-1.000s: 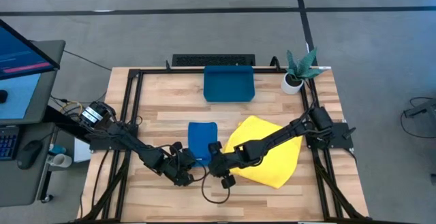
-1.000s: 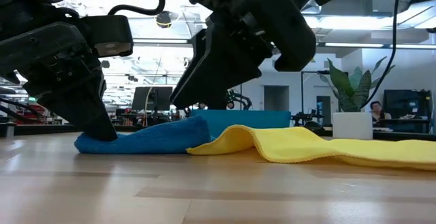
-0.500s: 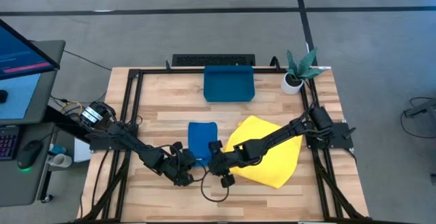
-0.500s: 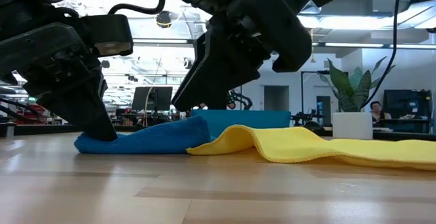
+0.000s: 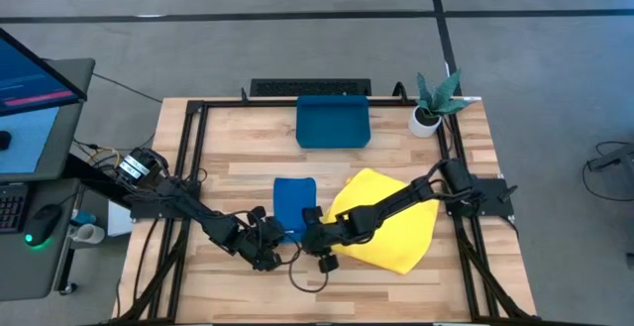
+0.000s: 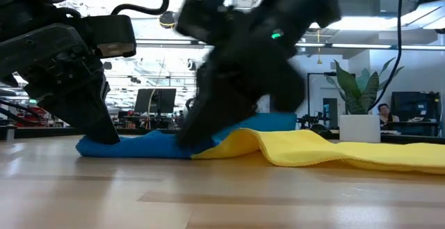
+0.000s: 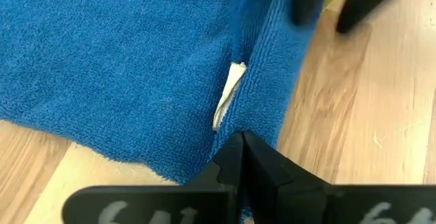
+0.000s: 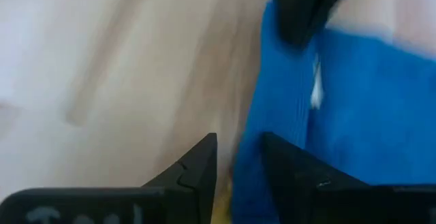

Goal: Roll microfiber towels into tight, uniform cylinder then place into a basket
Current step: Roll the blue microfiber cloth

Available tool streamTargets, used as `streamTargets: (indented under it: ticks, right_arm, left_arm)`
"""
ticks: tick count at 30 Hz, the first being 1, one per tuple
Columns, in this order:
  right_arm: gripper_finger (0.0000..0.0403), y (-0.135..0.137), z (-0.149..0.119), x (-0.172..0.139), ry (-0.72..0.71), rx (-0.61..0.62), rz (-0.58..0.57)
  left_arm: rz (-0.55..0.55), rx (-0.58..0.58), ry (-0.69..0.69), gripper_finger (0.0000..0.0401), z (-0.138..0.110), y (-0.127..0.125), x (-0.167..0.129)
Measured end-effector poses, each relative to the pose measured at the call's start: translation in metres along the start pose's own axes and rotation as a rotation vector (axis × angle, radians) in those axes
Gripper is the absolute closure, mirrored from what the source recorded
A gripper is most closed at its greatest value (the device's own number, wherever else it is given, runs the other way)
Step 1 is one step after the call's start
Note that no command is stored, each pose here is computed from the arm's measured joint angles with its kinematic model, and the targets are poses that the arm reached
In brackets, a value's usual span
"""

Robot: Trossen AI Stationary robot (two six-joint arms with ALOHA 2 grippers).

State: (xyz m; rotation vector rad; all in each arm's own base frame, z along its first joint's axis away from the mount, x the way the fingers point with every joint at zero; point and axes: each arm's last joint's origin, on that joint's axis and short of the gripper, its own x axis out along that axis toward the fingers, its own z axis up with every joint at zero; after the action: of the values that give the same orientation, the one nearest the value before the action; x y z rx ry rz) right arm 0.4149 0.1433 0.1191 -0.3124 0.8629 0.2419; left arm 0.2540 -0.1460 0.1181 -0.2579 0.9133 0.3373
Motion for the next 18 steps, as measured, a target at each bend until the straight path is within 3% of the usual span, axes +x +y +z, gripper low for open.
streamTargets:
  ticks: [6,18]
  right_arm:
    - [0.0262,-0.004,-0.009,0.009,0.048,0.039,-0.040]
    - [0.0262,-0.010,-0.005,-0.004,0.060,0.039,-0.060]
  left_arm:
    - [0.001,0.001,0.002,0.0401,0.000,0.000,0.000]
    - [-0.003,-0.004,0.008,0.0401,-0.001,0.000,0.000]
